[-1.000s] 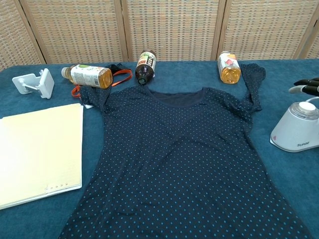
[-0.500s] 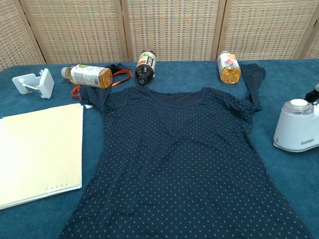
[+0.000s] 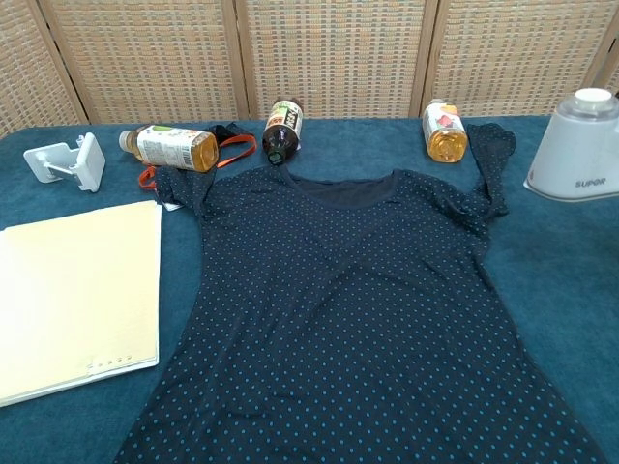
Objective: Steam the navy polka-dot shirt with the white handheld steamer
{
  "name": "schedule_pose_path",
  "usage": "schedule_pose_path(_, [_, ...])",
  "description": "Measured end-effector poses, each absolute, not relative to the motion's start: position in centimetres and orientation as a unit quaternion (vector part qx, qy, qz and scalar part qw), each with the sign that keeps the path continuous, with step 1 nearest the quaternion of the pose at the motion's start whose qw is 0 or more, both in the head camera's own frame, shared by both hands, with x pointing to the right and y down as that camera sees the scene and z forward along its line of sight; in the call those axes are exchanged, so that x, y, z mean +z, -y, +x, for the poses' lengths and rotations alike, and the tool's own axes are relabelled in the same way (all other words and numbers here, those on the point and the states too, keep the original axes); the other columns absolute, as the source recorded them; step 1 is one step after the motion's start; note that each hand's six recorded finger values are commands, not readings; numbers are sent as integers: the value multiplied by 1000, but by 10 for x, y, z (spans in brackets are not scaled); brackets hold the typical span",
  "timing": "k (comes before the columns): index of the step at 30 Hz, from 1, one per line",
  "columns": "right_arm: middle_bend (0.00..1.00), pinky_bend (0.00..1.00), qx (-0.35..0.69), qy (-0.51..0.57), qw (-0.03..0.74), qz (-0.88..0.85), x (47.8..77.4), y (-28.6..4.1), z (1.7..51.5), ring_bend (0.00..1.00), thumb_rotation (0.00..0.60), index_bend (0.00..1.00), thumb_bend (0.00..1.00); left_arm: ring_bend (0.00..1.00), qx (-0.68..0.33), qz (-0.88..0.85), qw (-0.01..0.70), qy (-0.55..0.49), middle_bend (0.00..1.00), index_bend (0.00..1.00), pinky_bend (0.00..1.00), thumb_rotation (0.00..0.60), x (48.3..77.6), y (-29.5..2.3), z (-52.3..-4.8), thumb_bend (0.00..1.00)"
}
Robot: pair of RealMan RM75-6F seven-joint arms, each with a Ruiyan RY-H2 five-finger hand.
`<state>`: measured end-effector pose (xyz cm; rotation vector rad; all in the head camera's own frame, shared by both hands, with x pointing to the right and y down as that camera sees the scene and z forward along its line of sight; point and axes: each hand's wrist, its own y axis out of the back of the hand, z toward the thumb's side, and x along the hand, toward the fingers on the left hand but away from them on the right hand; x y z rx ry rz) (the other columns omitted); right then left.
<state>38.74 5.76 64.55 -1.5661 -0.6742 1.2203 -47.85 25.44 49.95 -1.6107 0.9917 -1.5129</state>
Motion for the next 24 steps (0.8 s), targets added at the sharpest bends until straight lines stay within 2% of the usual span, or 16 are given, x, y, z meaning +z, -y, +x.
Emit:
schedule_pose_path(6, [641,1000,451,298,516,-665,623,-40,344,759,600,755,1000,0,-588,-625,346,-379,0,0,0,600,504,-252,-478,0])
schedule_pose_path(11, [667,1000,426,281,538,-671,619,-31,295,777,600,756,1000,0,-584,-629,343,-382,0,0,0,600,505,-249,-478,0])
schedule_pose_path(17, [670,1000,393,240,554,-693,633,-30,214,778,600,756,1000,0,-580,-631,341,-386,0,0,0,600,504,-247,-479,0])
schedule_pose_path(24, [670,1000,363,201,547,-727,661,-47,133,778,600,756,1000,0,-592,-625,331,-387,0,0,0,600,510,-242,-488,0])
